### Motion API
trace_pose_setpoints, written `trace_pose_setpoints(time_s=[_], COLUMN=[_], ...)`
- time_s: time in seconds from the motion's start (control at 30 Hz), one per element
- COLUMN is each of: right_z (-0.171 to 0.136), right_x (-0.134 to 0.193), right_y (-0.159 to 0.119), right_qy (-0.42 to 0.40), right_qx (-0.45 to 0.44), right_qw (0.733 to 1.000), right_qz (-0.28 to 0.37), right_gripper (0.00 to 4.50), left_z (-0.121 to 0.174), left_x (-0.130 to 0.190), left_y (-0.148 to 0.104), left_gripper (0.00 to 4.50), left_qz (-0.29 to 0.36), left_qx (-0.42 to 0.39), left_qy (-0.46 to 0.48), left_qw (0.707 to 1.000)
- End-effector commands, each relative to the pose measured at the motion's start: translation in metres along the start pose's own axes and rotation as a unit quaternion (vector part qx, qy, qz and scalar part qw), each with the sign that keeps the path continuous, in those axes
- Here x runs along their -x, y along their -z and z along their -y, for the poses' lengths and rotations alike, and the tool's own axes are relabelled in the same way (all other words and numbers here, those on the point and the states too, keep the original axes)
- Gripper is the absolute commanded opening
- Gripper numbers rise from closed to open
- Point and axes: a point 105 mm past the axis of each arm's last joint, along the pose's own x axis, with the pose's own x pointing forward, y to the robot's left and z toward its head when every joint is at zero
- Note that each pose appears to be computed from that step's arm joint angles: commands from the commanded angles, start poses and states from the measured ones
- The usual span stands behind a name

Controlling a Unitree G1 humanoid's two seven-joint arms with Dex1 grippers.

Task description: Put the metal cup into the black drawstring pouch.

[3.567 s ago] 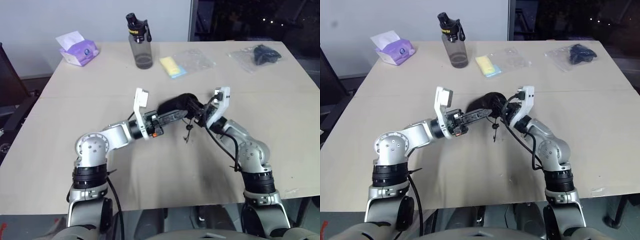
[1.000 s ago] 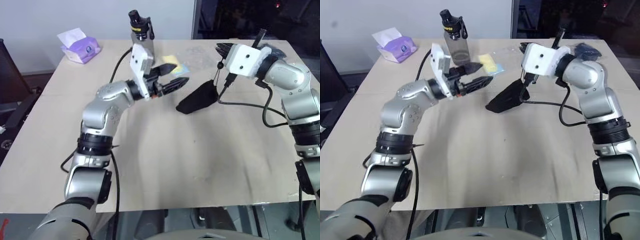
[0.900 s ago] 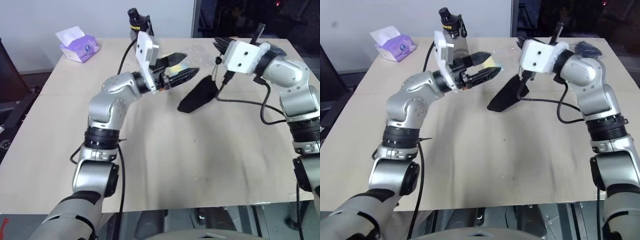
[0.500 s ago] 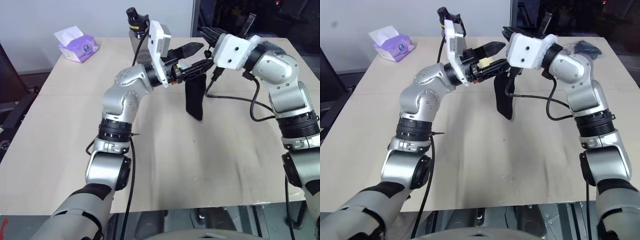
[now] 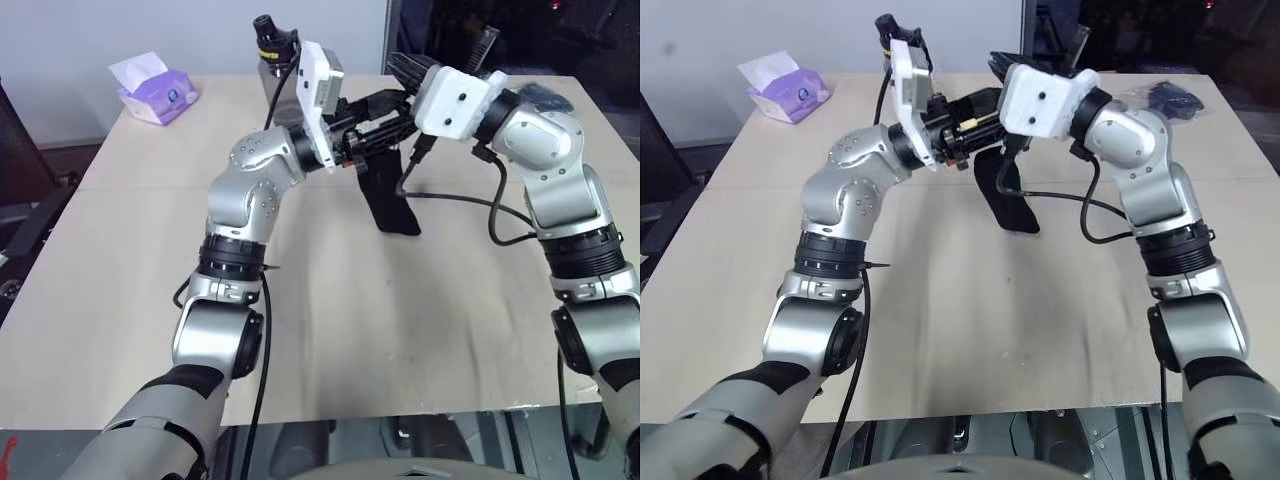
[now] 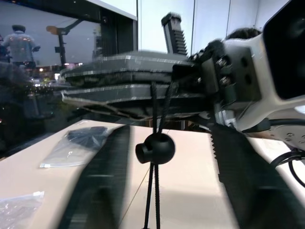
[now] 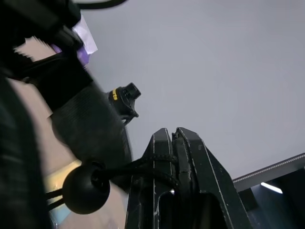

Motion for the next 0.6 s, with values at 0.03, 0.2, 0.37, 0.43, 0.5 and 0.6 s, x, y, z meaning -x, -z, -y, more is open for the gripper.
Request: trace_pose_setpoints(time_s=[0.03, 0.2, 0.37, 0.43, 0.5, 0.6], right_z=[0.018, 0.019, 0.035, 0.065, 0.105, 0.141], right_x=[0.001, 0.001, 0.001, 0.004, 0.016, 0.034], right_y=[-0.016, -0.017, -0.025, -0.037, -0.051, -0.057], right_qy=[0.033, 0.037, 0.081, 0.162, 0.267, 0.362], right_qx=[0.010, 0.005, -0.015, -0.057, -0.108, -0.180], right_qw=[0.999, 0.999, 0.995, 0.981, 0.948, 0.895], right_qz=[0.027, 0.028, 0.049, 0.085, 0.133, 0.186], right_gripper=[0.00, 0.00, 0.00, 0.00, 0.00, 0.00], left_z=[0.002, 0.000, -0.002, -0.002, -0.002, -0.001], left_x=[-0.005, -0.004, -0.002, 0.001, 0.004, 0.007], left_y=[-0.013, -0.009, 0.001, 0.012, 0.026, 0.039], left_gripper=[0.55, 0.17, 0.17, 0.17, 0.17, 0.17], left_qz=[0.016, 0.011, -0.008, -0.028, -0.051, -0.067], left_qx=[-0.024, -0.026, -0.034, -0.038, -0.041, -0.030], left_qy=[0.007, 0.002, -0.006, -0.008, -0.012, -0.015], left_qw=[1.000, 1.000, 0.999, 0.999, 0.998, 0.997])
